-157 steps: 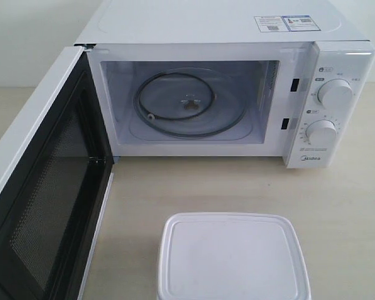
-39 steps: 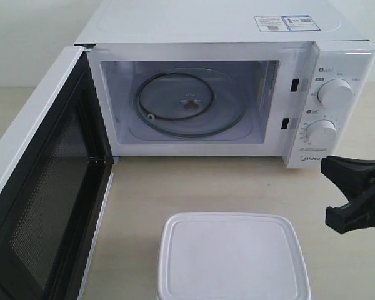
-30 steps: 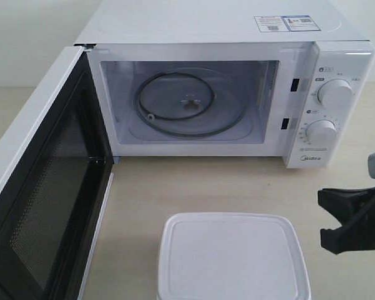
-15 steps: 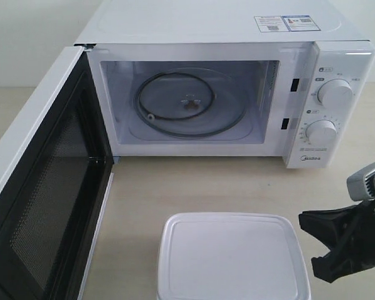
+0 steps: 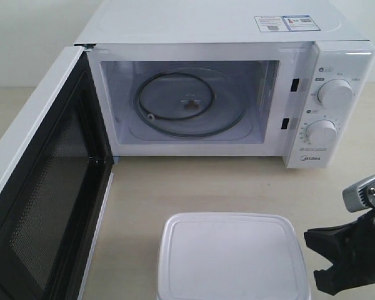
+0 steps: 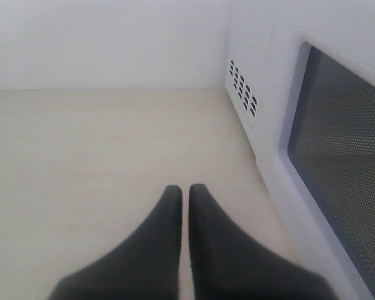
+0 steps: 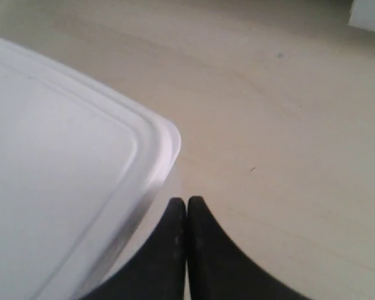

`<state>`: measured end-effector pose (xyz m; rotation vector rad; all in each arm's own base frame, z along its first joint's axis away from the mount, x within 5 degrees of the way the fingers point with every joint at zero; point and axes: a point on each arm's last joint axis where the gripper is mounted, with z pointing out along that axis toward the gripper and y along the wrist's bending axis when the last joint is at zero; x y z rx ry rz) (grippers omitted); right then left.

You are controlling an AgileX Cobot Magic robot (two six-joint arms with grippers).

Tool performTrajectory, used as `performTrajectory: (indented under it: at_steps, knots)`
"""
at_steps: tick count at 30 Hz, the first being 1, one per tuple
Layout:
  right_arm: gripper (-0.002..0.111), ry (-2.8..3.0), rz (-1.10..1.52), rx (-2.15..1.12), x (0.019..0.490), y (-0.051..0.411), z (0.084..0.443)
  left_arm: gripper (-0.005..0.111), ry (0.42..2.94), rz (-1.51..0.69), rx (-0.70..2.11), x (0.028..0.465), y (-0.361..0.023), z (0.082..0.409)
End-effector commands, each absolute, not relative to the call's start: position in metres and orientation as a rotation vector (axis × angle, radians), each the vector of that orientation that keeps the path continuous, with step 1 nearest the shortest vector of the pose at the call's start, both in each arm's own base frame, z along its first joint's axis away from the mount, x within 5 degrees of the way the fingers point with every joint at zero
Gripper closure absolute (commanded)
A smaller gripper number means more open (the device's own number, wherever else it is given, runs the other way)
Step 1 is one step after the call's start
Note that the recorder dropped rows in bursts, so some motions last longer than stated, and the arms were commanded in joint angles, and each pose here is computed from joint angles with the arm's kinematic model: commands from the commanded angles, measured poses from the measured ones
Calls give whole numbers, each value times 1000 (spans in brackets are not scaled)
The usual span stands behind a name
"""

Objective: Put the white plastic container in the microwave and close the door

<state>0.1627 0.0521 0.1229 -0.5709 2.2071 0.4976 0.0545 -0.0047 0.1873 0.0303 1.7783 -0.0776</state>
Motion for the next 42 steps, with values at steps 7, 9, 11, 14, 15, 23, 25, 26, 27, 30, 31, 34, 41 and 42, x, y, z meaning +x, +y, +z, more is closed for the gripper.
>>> performTrajectory:
  at_steps: [7, 9, 11, 14, 15, 23, 25, 26, 27, 30, 31, 34, 41, 42]
  knots:
    - [109, 2234, 599, -649, 164, 58, 101, 102, 1779, -80, 28, 54, -5, 187]
    - [109, 2230, 601, -644, 169, 59, 102, 102, 1779, -80, 28, 54, -5, 187]
    - [109, 2219, 622, -621, 177, 60, 104, 102, 1779, -80, 28, 54, -5, 187]
    - [109, 2208, 660, -642, 192, 66, 108, 102, 1779, -80, 28, 54, -5, 187]
    - [109, 2206, 659, -651, 198, 68, 110, 102, 1779, -80, 28, 54, -5, 187]
    - [109, 2179, 635, -766, 231, 102, 119, 102, 1779, -80, 28, 54, -5, 187]
    - [109, 2173, 632, -720, 233, 102, 123, 102, 1779, -80, 28, 54, -5, 187]
    - [109, 2169, 626, -690, 233, 100, 125, 102, 1779, -80, 28, 54, -5, 187]
    - [109, 2170, 610, -674, 233, 99, 128, 102, 1779, -80, 28, 54, -5, 187]
    - [109, 2147, 548, -661, 233, 95, 142, 102, 1779, -80, 28, 54, -5, 187]
    - [109, 2138, 538, -641, 232, 94, 149, 102, 1779, -80, 28, 54, -5, 187]
    - [109, 2108, 567, -576, 223, 92, 166, 102, 1779, -80, 28, 54, -5, 187]
    - [109, 2083, 579, -737, 178, 87, 167, 102, 1779, -80, 28, 54, -5, 187]
    - [109, 2091, 590, -738, 173, 86, 165, 102, 1779, -80, 28, 54, -5, 187]
